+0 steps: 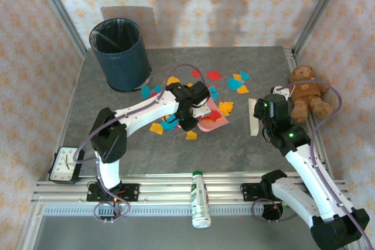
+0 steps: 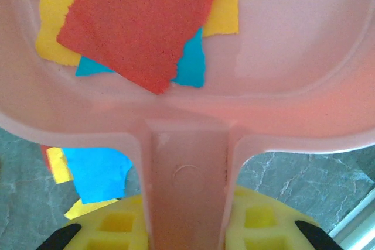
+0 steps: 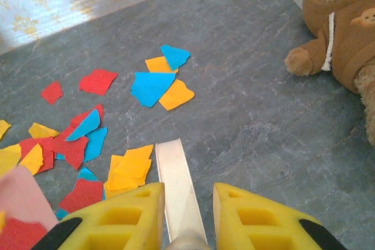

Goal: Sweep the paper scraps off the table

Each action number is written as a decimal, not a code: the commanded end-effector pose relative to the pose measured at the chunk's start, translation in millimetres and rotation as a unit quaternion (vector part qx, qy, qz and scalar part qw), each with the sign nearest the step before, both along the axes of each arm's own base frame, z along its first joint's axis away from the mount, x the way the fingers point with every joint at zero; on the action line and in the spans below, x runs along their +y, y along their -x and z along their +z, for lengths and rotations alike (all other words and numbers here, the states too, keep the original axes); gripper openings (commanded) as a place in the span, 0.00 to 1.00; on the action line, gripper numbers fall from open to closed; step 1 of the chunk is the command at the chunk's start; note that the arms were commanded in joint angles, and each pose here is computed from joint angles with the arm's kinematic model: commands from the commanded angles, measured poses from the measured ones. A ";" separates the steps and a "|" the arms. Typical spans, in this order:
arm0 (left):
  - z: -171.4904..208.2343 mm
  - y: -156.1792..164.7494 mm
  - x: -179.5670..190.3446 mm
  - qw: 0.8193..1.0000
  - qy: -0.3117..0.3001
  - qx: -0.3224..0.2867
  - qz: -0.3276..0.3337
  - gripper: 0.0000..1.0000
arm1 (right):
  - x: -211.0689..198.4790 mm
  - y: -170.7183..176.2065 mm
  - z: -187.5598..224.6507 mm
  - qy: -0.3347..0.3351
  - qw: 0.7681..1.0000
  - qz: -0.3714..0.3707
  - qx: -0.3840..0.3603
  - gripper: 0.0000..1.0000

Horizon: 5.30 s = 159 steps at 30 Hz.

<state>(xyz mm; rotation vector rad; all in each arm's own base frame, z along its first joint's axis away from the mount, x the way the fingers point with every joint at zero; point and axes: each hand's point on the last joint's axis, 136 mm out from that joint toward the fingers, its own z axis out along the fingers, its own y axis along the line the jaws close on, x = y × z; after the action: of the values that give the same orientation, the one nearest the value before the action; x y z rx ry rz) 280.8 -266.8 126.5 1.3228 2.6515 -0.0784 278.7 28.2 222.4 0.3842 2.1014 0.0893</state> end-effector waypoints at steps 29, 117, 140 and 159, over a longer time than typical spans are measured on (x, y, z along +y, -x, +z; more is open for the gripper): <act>121.6 -98.2 75.1 0.965 0.093 -0.123 0.212 0.00 | 23.2 -5.5 -24.8 -0.041 0.998 0.046 0.032 0.00; 258.1 -270.1 206.3 0.520 0.678 0.035 0.519 0.00 | 42.0 -9.9 -38.7 -0.053 0.992 0.089 0.072 0.00; 301.8 -252.9 213.6 0.409 0.773 0.075 0.478 0.00 | 42.9 -9.9 -42.0 -0.053 0.992 0.091 0.076 0.00; 292.9 -209.0 204.5 0.489 0.722 0.024 0.489 0.00 | 41.3 -9.5 -40.1 -0.066 0.993 0.080 0.061 0.00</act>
<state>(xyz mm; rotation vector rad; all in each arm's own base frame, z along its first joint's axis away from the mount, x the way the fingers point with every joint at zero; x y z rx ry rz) 511.8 -58.3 416.6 -0.8421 1.5606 -1.7198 285.7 71.1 174.8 0.2788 2.2967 0.2855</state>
